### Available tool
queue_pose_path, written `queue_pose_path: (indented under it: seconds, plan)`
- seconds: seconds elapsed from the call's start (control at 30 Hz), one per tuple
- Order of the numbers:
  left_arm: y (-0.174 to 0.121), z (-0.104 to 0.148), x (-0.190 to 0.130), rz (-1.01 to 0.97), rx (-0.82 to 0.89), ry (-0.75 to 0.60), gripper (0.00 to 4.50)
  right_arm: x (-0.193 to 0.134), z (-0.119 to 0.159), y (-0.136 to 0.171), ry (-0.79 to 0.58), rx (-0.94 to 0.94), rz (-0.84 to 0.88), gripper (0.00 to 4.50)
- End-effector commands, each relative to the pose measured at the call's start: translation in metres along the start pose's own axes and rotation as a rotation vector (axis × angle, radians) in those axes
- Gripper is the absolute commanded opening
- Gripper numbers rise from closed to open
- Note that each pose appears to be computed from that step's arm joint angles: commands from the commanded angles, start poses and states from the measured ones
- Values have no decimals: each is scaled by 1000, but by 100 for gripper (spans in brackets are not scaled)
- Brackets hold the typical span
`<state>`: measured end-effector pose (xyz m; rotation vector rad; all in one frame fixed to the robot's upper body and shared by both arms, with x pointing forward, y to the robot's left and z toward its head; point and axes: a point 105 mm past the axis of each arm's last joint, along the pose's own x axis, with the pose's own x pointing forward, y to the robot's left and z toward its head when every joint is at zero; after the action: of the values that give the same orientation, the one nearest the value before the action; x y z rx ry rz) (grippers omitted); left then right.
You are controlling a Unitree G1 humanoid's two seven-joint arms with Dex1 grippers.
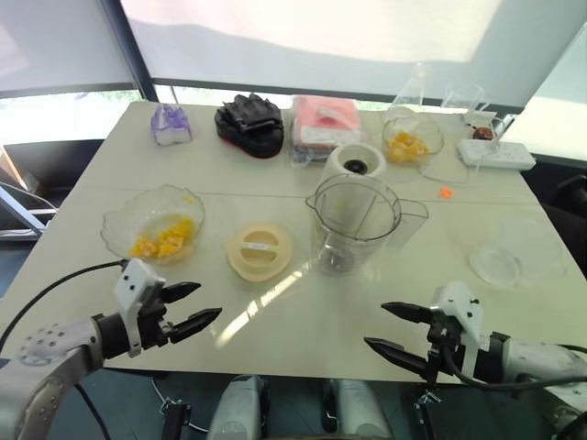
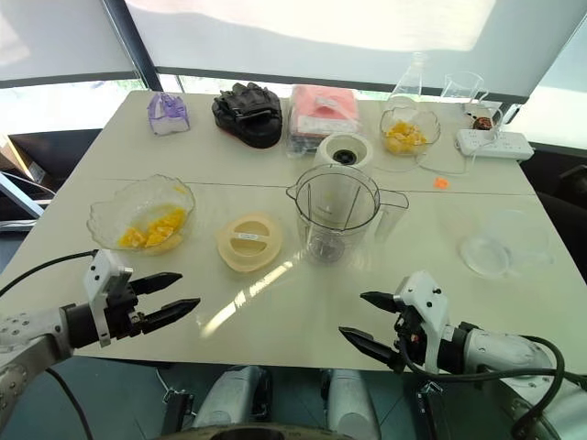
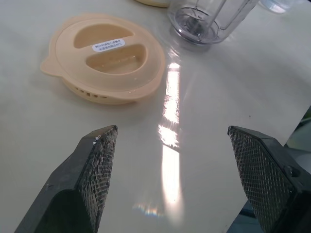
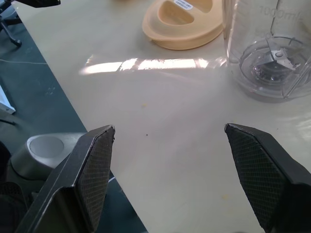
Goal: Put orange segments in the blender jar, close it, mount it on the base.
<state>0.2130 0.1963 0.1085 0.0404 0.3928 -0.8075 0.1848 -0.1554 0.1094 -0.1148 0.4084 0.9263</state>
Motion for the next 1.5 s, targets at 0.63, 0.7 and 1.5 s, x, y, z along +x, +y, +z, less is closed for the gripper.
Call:
queue_pose_path:
  seconds: [0.63, 0.7, 1.5]
  plan:
    - [-7, 12, 12, 8, 58, -43, 377, 11, 10, -2, -47, -40, 2, 381]
    - [-7, 11, 12, 12, 61, -41, 377, 12, 10, -1, -45, -41, 4, 381]
    - [111, 98, -10, 210, 429, 198, 377, 15, 84, 27, -115, -230, 178, 381]
